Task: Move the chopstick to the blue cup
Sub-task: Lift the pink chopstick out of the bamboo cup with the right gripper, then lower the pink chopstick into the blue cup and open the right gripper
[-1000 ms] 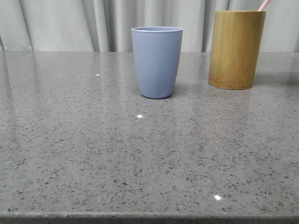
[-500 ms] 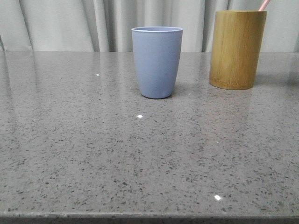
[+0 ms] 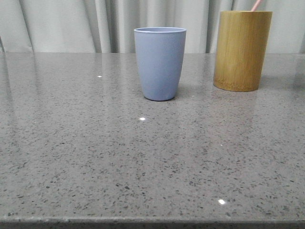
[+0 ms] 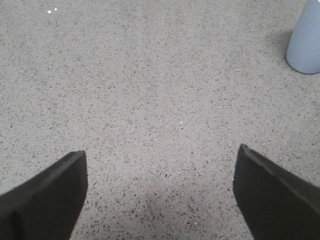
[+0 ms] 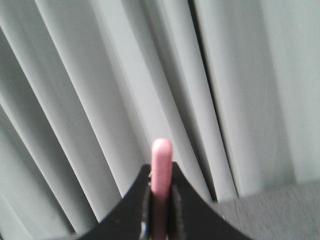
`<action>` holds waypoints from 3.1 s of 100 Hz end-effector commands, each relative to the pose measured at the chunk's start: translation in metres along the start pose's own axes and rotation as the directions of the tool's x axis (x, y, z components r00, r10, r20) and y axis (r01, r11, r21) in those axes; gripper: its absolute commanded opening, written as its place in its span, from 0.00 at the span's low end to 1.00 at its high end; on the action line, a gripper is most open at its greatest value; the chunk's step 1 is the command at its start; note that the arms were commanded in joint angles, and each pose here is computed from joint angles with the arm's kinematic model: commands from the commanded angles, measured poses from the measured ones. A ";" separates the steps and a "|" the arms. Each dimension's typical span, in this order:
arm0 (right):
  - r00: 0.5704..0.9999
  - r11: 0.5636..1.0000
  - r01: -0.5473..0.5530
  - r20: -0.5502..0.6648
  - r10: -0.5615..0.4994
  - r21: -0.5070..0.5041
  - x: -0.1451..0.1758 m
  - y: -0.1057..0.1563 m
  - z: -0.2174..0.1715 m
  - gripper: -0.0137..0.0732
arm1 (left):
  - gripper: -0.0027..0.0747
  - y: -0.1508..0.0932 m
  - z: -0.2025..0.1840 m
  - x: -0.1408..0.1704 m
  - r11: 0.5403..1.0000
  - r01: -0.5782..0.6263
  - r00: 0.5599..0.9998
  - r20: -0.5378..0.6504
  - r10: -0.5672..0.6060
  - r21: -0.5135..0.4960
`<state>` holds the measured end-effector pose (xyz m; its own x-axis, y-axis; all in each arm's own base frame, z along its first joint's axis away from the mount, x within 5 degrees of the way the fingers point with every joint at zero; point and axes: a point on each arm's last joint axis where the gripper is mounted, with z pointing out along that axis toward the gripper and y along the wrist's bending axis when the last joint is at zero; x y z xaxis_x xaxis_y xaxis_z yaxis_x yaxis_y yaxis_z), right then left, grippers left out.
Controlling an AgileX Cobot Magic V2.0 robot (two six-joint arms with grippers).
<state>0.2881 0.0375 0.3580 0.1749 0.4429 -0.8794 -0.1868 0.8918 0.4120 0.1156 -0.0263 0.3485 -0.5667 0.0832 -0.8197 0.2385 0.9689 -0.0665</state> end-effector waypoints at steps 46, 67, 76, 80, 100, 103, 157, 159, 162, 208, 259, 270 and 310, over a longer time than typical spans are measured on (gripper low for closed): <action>0.977 0.974 0.022 0.212 0.027 -0.227 -0.117 0.074 -0.035 0.08 | 0.78 -0.001 -0.005 -0.011 1.000 0.020 0.996 0.083 -0.021 0.004; 0.994 0.937 0.040 0.113 0.000 -0.348 -0.090 0.104 -0.031 0.08 | 0.78 -0.001 -0.005 -0.011 1.000 0.020 0.996 0.083 -0.021 0.004; 0.995 0.919 0.069 0.088 -0.037 -0.389 -0.074 0.112 -0.023 0.08 | 0.78 -0.001 -0.005 -0.011 1.000 0.020 0.996 0.083 -0.021 0.004; 0.996 0.913 0.077 0.075 -0.051 -0.401 -0.067 0.114 -0.020 0.08 | 0.78 -0.001 -0.005 -0.011 1.000 0.020 0.996 0.083 -0.021 0.004; 0.997 0.906 0.055 -0.027 -0.073 -0.419 -0.030 0.122 -0.003 0.08 | 0.78 -0.001 -0.005 -0.011 1.000 0.020 0.996 0.083 -0.021 0.004; 0.996 0.905 0.053 -0.037 -0.076 -0.421 -0.026 0.122 -0.001 0.08 | 0.78 -0.001 -0.005 -0.011 1.000 0.020 0.996 0.083 -0.021 0.004; 0.979 0.908 0.043 -0.162 -0.121 -0.416 0.016 0.125 0.013 0.49 | 0.78 -0.001 -0.005 -0.011 1.000 0.020 0.996 0.083 -0.021 0.004; 0.979 0.909 0.043 -0.163 -0.121 -0.415 0.016 0.125 0.013 0.55 | 0.78 -0.001 -0.005 -0.011 1.000 0.020 0.996 0.083 -0.021 0.004; 0.979 0.909 0.043 -0.163 -0.121 -0.415 0.016 0.125 0.013 0.61 | 0.78 -0.001 -0.005 -0.011 1.000 0.020 0.996 0.083 -0.021 0.004; 0.993 0.932 0.080 -0.059 -0.107 -0.352 -0.036 0.108 -0.003 0.72 | 0.78 -0.001 -0.005 -0.012 1.000 0.020 0.996 0.085 -0.021 0.003; 0.894 0.930 0.368 -0.283 -0.348 0.020 -0.124 0.054 -0.123 0.72 | 0.78 -0.001 -0.005 -0.012 1.000 0.020 0.996 0.085 -0.021 0.003; 0.828 0.913 0.396 -0.470 -0.307 0.102 -0.122 0.041 -0.158 0.72 | 0.78 -0.001 -0.005 -0.011 1.000 0.020 0.996 0.083 -0.021 0.004; 0.760 0.879 0.465 -0.556 -0.336 0.103 -0.091 0.014 -0.238 0.72 | 0.78 -0.001 -0.005 -0.011 1.000 0.020 0.996 0.083 -0.021 0.004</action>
<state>0.0423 -0.0112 0.3861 -0.4429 0.0082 -0.8965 0.0257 0.9997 -0.0036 0.1154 -0.0264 0.3483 -0.5694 0.0840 -0.8178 0.2389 0.9688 -0.0668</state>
